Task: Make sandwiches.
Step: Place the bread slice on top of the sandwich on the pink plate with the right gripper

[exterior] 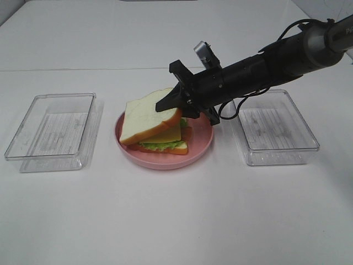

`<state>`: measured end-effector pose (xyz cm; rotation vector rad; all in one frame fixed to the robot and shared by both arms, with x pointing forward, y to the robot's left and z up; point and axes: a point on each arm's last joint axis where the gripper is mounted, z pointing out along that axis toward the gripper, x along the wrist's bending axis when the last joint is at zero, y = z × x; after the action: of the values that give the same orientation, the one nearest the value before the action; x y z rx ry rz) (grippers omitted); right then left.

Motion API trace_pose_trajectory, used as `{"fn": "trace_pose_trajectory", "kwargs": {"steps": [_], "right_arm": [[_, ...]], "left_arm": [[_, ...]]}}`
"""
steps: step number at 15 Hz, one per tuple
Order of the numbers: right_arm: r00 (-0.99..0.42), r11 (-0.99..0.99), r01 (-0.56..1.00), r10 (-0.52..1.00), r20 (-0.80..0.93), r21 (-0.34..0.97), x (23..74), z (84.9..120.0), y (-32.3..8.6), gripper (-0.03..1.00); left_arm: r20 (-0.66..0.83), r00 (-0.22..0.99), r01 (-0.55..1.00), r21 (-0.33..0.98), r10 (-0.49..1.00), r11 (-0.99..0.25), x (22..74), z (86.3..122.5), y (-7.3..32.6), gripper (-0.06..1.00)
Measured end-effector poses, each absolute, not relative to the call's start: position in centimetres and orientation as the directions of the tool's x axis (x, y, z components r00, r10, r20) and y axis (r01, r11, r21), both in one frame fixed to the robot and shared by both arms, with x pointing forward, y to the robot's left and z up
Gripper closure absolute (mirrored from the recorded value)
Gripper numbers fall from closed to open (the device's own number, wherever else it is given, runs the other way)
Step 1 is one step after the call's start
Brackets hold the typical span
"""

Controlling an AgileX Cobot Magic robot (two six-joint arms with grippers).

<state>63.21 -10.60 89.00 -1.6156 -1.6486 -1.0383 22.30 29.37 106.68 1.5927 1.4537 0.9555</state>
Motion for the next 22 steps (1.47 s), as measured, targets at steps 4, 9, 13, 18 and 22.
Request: {"fn": "trace_pose_trajectory", "kwargs": {"steps": [4, 9, 13, 18, 22], "right_arm": [[-0.077, -0.044, 0.992, 0.547, 0.834, 0.12, 63.2, 88.8, -10.7, 0.74], [-0.072, -0.035, 0.993, 0.561, 0.825, 0.11, 63.1, 88.6, -10.8, 0.74], [-0.08, -0.024, 0.993, 0.568, 0.819, 0.113, 63.0, 88.6, -10.9, 0.44], [-0.129, 0.065, 0.991, 0.664, 0.736, 0.115, 63.5, 89.8, -11.2, 0.21], [-0.183, 0.132, 0.982, 0.811, 0.556, 0.131, 64.1, 93.4, -12.6, 0.21]], "left_arm": [[0.033, 0.07, 0.425, 0.903, 0.997, -0.06, 22.3, 106.7, 29.4, -0.05], [0.033, 0.07, 0.425, 0.903, 0.997, -0.06, 22.3, 106.7, 29.4, -0.05], [0.033, 0.07, 0.425, 0.903, 0.997, -0.06, 22.3, 106.7, 29.4, -0.05], [0.033, 0.07, 0.425, 0.903, 0.997, -0.06, 22.3, 106.7, 29.4, -0.05], [0.033, 0.07, 0.425, 0.903, 0.997, -0.06, 22.3, 106.7, 29.4, -0.05]]}}
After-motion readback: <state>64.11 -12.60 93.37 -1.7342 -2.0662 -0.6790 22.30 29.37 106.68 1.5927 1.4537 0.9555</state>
